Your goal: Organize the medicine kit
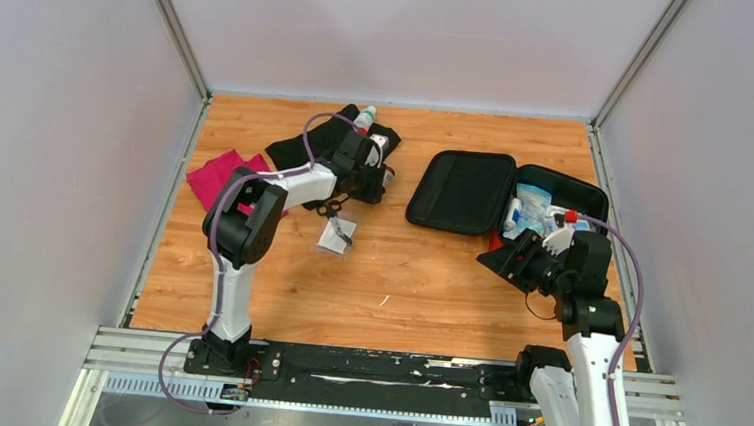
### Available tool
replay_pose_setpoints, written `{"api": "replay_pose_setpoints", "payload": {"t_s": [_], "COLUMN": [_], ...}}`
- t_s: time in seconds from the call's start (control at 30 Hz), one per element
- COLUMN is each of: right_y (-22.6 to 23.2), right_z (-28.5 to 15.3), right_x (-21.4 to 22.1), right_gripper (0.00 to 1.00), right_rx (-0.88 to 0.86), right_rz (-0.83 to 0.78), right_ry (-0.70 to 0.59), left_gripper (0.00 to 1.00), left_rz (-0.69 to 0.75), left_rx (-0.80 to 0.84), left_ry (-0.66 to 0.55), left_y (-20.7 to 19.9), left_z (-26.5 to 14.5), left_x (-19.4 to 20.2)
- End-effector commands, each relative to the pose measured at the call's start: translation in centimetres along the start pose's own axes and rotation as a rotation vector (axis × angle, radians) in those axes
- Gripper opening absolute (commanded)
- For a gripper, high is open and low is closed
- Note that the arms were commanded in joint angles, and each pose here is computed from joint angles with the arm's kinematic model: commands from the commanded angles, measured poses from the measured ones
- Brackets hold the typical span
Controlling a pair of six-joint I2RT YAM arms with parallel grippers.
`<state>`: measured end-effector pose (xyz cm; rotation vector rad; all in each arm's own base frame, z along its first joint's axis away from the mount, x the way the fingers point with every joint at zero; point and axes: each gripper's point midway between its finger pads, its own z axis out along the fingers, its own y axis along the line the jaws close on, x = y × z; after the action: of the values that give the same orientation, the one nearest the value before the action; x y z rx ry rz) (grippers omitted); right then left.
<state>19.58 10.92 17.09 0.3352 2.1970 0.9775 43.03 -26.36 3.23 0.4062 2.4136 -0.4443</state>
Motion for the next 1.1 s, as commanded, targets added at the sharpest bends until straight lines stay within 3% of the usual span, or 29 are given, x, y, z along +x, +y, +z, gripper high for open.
{"api": "replay_pose_setpoints", "payload": {"t_s": [0.0, 0.13, 0.2, 0.33, 0.53, 0.77, 1.07], "right_y": [-0.2, 1.3, 2.7, 4.7, 8.9, 10.5, 15.8], "right_z": [-0.1, 0.4, 1.2, 2.5, 4.7, 6.4, 7.4], "right_x": [0.9, 0.8, 1.5, 1.9, 3.2, 4.9, 4.5], "right_gripper": [0.59, 0.58, 0.58, 0.64, 0.75, 0.76, 0.76], "right_rx": [0.005, -0.076, -0.125, -0.158, -0.246, -0.155, -0.268], "right_rz": [-0.003, 0.049, 0.065, 0.060, 0.077, 0.111, 0.049], "right_ry": [0.025, 0.008, 0.016, -0.004, 0.015, -0.012, -0.107], "left_gripper": [0.21, 0.13, 0.00, 0.00, 0.00, 0.00, 0.00], "left_rz": [-0.005, -0.017, -0.027, -0.102, -0.213, -0.307, -0.354], "left_rx": [0.065, 0.146, 0.212, 0.353, 0.478, 0.495, 0.527], "left_ry": [-0.082, -0.135, -0.151, -0.185, -0.281, -0.394, -0.433], "left_y": [-1.5, -4.7, -7.2, -11.6, -15.7, -15.8, -15.1], "left_z": [-2.3, -5.7, -7.4, -11.0, -16.9, -21.1, -23.1], "left_x": [-1.8, -0.7, 0.9, 4.3, 6.1, 5.9, 6.5]}}
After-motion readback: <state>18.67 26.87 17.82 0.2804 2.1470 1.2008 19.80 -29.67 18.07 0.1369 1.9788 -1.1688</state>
